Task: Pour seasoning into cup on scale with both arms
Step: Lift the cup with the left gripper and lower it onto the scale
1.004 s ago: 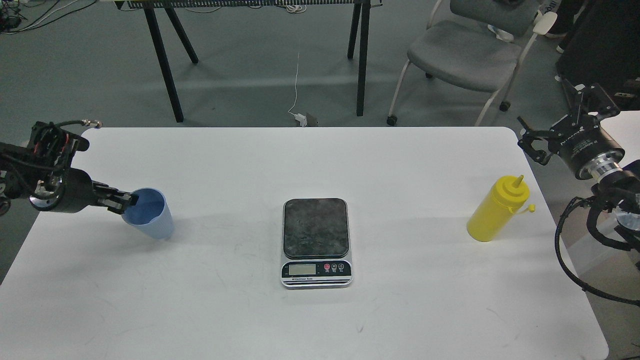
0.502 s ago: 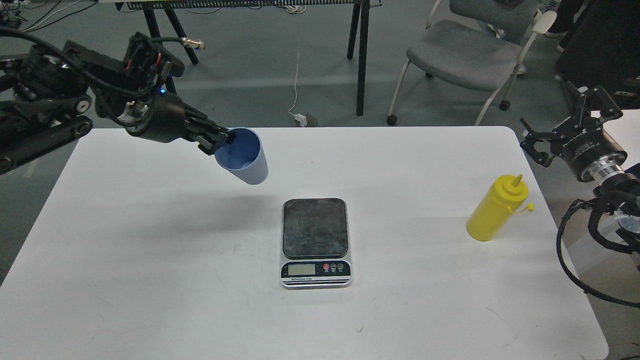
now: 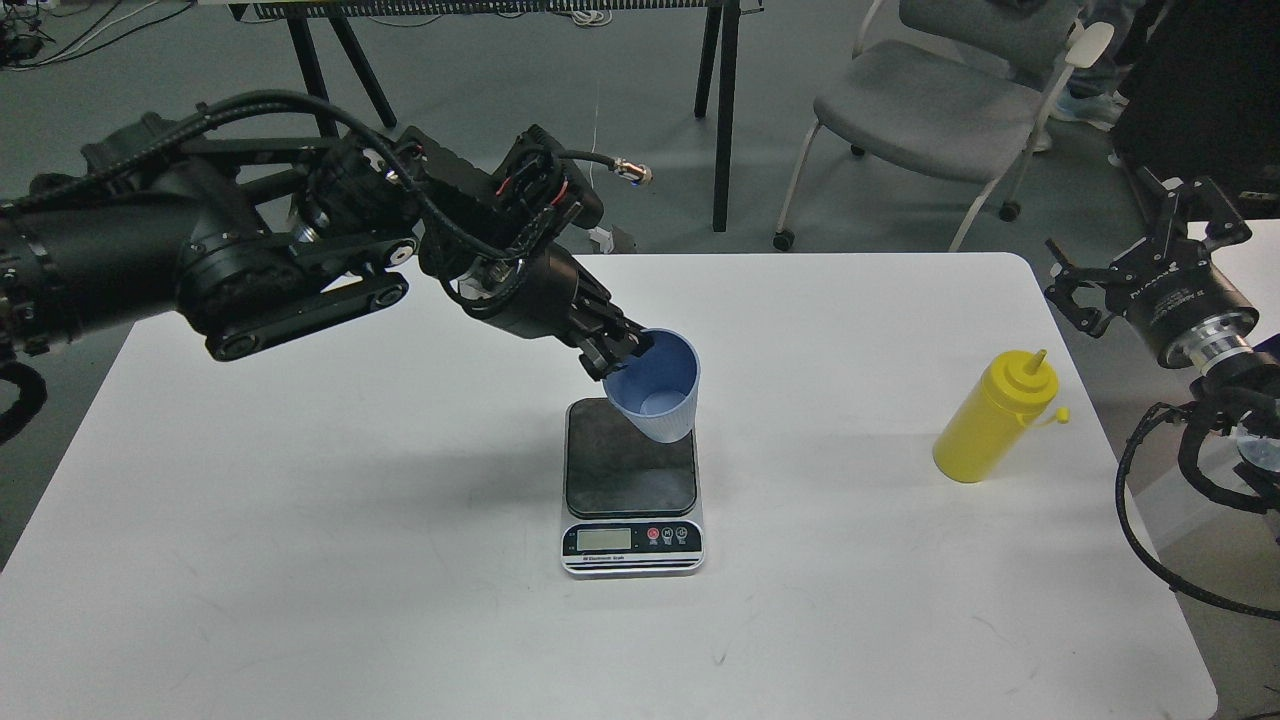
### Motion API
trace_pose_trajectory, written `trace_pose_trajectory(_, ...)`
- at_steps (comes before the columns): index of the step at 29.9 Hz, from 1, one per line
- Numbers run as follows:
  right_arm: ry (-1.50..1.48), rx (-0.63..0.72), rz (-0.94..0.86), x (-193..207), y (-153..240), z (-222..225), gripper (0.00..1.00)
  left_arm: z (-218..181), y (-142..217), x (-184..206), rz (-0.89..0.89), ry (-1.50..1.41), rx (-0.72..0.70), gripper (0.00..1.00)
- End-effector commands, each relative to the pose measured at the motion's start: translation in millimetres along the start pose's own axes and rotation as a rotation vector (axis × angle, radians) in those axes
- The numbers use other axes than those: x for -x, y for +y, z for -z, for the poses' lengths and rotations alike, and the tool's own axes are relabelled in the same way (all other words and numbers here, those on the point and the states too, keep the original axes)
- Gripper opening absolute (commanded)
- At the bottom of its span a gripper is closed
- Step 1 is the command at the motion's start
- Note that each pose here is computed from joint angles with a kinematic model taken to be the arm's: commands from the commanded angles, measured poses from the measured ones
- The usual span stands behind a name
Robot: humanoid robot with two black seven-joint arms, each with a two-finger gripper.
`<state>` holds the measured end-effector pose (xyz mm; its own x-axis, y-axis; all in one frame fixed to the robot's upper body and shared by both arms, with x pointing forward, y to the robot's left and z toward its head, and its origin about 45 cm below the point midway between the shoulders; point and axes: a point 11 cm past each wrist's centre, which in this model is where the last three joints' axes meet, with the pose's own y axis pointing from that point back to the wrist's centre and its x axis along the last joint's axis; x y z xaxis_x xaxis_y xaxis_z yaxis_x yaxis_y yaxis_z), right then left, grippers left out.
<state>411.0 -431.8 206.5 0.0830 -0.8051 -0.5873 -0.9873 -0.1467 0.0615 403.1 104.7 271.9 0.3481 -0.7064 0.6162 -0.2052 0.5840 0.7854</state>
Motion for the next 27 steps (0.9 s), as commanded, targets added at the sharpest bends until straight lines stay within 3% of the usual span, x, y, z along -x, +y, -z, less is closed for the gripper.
trace_pose_trajectory(1, -0.003, 0.002, -0.001, 0, 0, -2, 0.99, 9, -6, 1, 0.004, 0.020, -0.024, 0.04)
trace_pose_trajectory(8, -0.004, -0.007, -0.002, -1, 1, -2, 0.99, 22, -11, 16, 0.033, 0.056, -0.059, 0.05)
trace_pose_trajectory(27, -0.011, -0.005, 0.001, 1, 0, -6, 0.99, 3, -37, 44, 0.075, 0.097, 0.014, 0.06)
